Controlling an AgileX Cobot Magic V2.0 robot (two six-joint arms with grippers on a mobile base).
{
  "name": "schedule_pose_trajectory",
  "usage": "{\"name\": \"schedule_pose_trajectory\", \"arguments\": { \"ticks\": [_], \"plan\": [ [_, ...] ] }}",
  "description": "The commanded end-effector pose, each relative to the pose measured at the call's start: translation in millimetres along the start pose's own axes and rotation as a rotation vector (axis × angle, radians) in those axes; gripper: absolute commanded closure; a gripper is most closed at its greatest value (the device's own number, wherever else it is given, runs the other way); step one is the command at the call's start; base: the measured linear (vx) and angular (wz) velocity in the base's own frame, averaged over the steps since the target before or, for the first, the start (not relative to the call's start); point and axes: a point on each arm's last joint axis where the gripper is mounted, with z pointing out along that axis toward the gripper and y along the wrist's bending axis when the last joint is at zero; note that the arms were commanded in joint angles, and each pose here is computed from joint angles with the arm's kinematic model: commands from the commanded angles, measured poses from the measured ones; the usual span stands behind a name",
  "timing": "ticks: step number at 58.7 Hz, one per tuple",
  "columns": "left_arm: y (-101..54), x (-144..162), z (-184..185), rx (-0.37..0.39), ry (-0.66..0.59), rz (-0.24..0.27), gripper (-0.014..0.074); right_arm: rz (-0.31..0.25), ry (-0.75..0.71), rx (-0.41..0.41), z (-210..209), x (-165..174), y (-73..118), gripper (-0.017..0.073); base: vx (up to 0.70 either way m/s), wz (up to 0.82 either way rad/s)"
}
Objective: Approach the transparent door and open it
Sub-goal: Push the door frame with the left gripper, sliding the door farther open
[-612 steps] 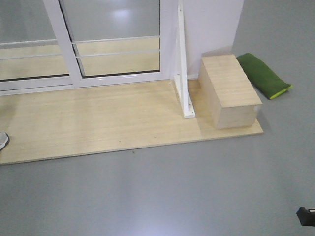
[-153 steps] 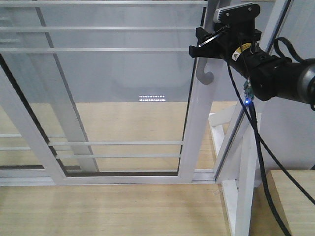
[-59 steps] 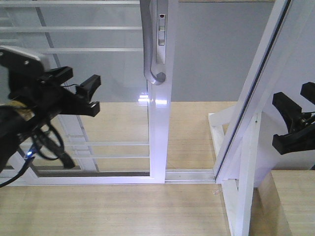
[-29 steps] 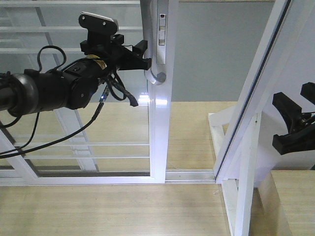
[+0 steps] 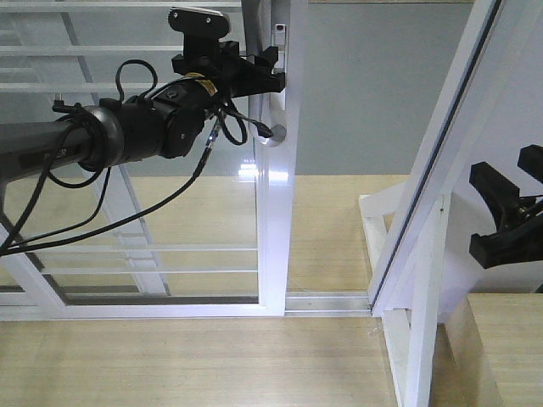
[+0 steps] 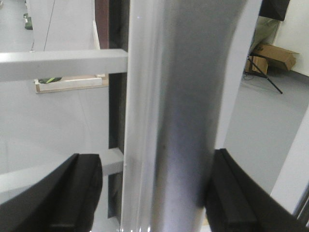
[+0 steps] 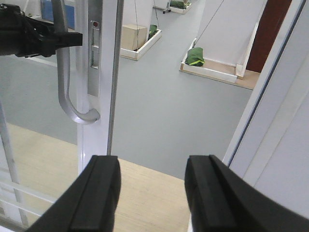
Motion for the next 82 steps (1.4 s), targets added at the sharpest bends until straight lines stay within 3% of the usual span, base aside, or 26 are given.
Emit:
{"name": "schedule_pose_trajectory", "arguments": {
  "ticks": [1, 26, 38, 61, 70, 82],
  "plan": [
    [-6.4, -47, -5, 0.017, -0.161, -0.018, 0.0067, -0.008, -0.104, 0.008, -2, -17, -2.2, 0.0173, 0.0, 0.0],
    [2.1, -49, -11, -0.011, -0.031, -0.021, 0.0206, -0.013, -0.104, 0.008, -2, -17, -2.2, 0.0173, 0.0, 0.0],
    [26.8, -59, -18, -0.067, 0.025, -0.028, 0.0246, -0.015, -0.104, 0.008, -2, -17, -2.2, 0.0173, 0.0, 0.0],
    [73.2, -84, -40, -0.173, 0.072, -0.045, 0.0248, -0.015, -0.104, 0.008, -2, -17, -2.2, 0.0173, 0.0, 0.0],
    [89.1, -84, -47, -0.213, 0.143, -0.058, 0.0248, -0.015, -0.104, 0.008, -2, -17, -2.2, 0.0173, 0.0, 0.0],
    [112.3, -92, -61, -0.267, 0.189, -0.024, 0.0248, -0.015, -0.103, 0.008, -2, -17, -2.2, 0.0173, 0.0, 0.0]
  ]
}}
